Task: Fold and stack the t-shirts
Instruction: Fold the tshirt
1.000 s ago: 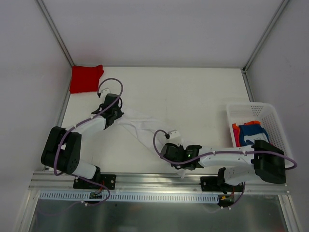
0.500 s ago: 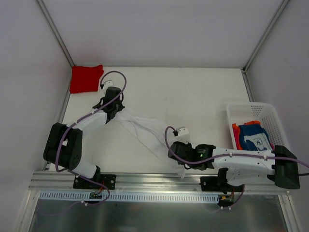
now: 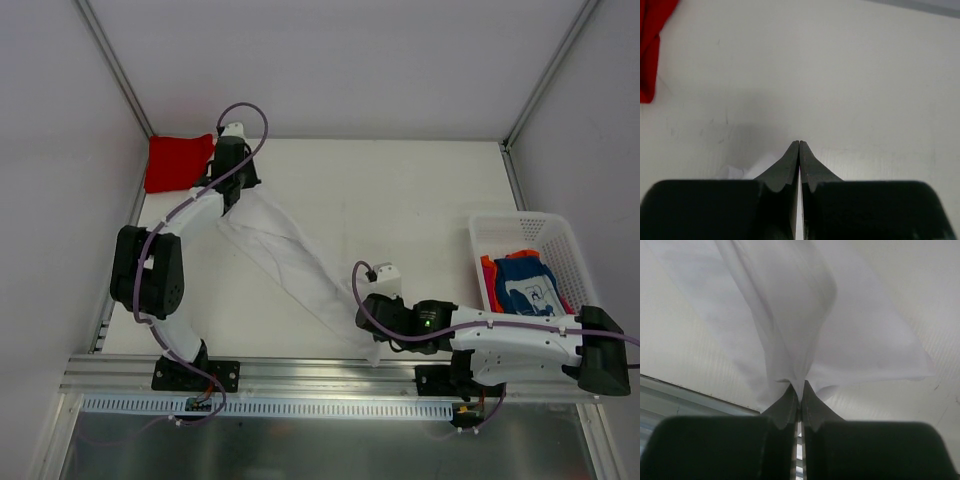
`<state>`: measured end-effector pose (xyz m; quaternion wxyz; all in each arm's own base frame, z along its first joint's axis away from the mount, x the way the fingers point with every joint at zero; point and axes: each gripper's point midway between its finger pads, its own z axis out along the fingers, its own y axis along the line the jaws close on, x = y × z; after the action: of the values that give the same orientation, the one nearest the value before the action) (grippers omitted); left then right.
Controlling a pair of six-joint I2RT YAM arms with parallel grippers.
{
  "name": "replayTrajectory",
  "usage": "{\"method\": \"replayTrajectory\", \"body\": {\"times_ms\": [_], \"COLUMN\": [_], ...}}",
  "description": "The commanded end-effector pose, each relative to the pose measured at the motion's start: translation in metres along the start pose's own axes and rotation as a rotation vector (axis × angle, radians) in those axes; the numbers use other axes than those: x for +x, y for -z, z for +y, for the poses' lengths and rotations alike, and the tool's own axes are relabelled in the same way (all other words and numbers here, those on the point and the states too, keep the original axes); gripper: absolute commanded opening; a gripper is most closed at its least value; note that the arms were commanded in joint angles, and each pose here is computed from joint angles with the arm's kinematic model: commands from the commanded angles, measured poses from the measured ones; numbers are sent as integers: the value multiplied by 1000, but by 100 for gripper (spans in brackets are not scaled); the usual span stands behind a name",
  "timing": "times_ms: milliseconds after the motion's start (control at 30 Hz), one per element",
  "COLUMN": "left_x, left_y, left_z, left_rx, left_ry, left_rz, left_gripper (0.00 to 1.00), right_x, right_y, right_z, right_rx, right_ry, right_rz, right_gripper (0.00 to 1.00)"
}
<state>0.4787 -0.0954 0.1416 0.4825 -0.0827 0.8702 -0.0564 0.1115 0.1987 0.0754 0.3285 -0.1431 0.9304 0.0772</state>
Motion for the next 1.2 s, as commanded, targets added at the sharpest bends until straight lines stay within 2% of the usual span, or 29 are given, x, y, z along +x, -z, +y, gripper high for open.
{"method": "replayTrajectory", "body": {"times_ms": [0,167,267,533,567,600,667,767,900,1033,1133,1167], "left_x": [-58,-87,-80,-46,-32,-19,11,47,84,108,114,113], "left_y": [-1,-18,-21,-28,-36,-40,-47,-42,-38,-30,-10,-11], "left_z": [-23,-59,-77,-81,-82,-81,-90,-111,-133,-142,-154,-149], "left_rx": [91,225,295,333,333,332,383,464,431,431,433,381], "left_ry": [-65,-54,-60,-95,-107,-107,-104,-98,-184,-168,-211,-239], "left_rz": [-126,-137,-99,-14,42,102,243,353,405,477,481,465], "left_gripper": [0,0,0,0,5,19,58,71,72,63,64,64], "right_x": [1,1,2,4,3,3,3,4,3,5,6,6], "right_y": [2,2,1,-3,-4,-4,-5,-7,-7,-7,-8,-8], "right_z": [-4,-2,-5,-9,-8,-8,-7,-7,-6,-9,-11,-11], "right_rx": [16,22,28,46,46,47,45,48,47,50,56,56], "right_ry": [-3,21,21,38,38,39,40,42,41,40,38,37], "right_rz": [5,17,15,10,8,7,5,6,5,2,2,3], "right_gripper": [1,0,0,1,1,0,0,1,1,0,0,1]}}
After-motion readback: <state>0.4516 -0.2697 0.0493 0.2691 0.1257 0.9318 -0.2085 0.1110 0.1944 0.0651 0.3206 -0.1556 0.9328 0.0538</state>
